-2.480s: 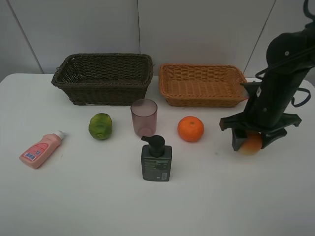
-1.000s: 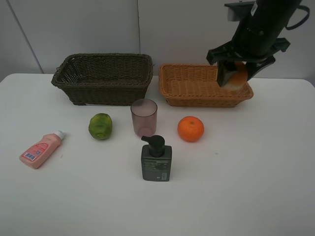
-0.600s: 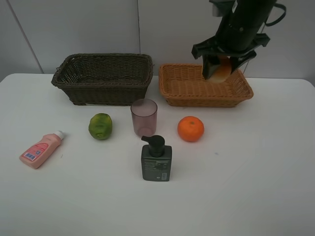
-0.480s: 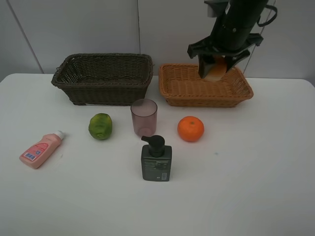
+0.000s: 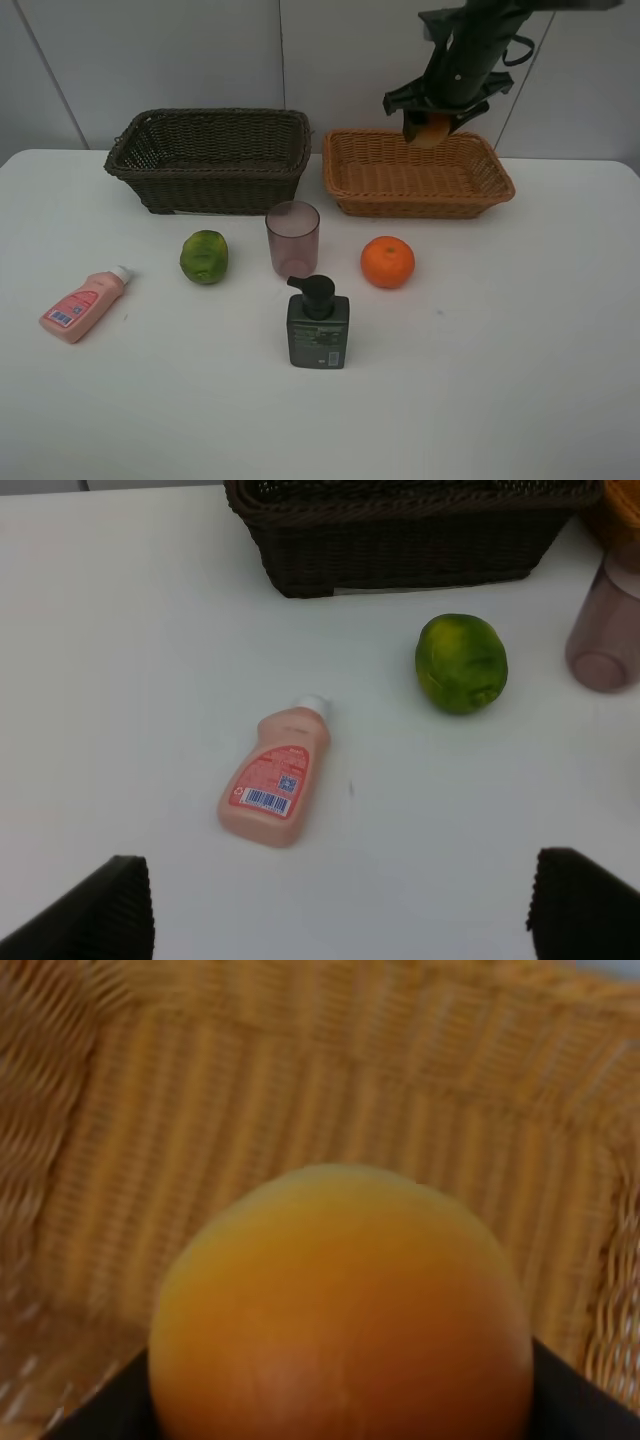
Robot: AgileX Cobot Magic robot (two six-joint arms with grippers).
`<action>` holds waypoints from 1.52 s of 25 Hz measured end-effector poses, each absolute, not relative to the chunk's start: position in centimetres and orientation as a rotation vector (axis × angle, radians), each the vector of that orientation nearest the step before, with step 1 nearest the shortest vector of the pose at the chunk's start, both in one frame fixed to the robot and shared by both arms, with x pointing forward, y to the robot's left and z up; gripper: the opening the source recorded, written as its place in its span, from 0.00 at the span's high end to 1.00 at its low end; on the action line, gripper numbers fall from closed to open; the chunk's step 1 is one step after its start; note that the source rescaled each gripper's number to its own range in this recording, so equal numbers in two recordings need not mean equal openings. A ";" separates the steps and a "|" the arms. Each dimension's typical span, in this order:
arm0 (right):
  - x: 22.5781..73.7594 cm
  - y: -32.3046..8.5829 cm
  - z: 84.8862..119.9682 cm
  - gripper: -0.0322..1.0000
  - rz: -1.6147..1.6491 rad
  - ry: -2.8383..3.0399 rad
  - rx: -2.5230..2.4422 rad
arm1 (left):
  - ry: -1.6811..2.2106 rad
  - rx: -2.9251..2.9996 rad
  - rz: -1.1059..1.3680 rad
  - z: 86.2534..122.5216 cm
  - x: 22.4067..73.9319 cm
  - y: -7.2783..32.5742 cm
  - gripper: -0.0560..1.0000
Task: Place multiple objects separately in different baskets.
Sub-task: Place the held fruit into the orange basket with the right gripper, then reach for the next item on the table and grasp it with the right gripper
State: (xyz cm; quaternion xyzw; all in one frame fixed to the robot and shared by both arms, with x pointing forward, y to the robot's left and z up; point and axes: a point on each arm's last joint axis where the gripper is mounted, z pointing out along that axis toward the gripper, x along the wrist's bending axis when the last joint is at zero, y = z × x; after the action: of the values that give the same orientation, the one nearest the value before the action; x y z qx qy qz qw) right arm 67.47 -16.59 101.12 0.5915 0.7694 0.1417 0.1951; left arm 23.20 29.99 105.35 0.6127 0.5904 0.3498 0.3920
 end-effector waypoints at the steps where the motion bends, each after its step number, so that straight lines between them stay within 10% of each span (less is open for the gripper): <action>1: 68.0 -16.9 100.7 0.59 0.417 2.140 1.655 | 1.499 1.556 0.888 105.3 23.2 30.0 0.02; 17: 70.9 -17.7 93.1 0.59 0.423 2.107 1.725 | 1.499 1.556 0.889 105.3 23.2 30.0 0.02; 24: 70.9 -17.8 93.5 0.06 0.426 2.102 1.706 | 1.499 1.556 0.889 105.3 23.2 30.0 0.02; 38: 66.8 -15.2 99.9 0.00 0.374 2.102 1.798 | 1.499 1.556 0.889 105.3 23.2 30.0 0.02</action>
State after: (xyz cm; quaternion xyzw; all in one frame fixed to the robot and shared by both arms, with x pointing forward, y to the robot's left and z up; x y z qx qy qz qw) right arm 66.76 -15.15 99.92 0.6343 0.7416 0.1319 0.1741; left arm 23.20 29.99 105.35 0.6127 0.5904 0.3499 0.3919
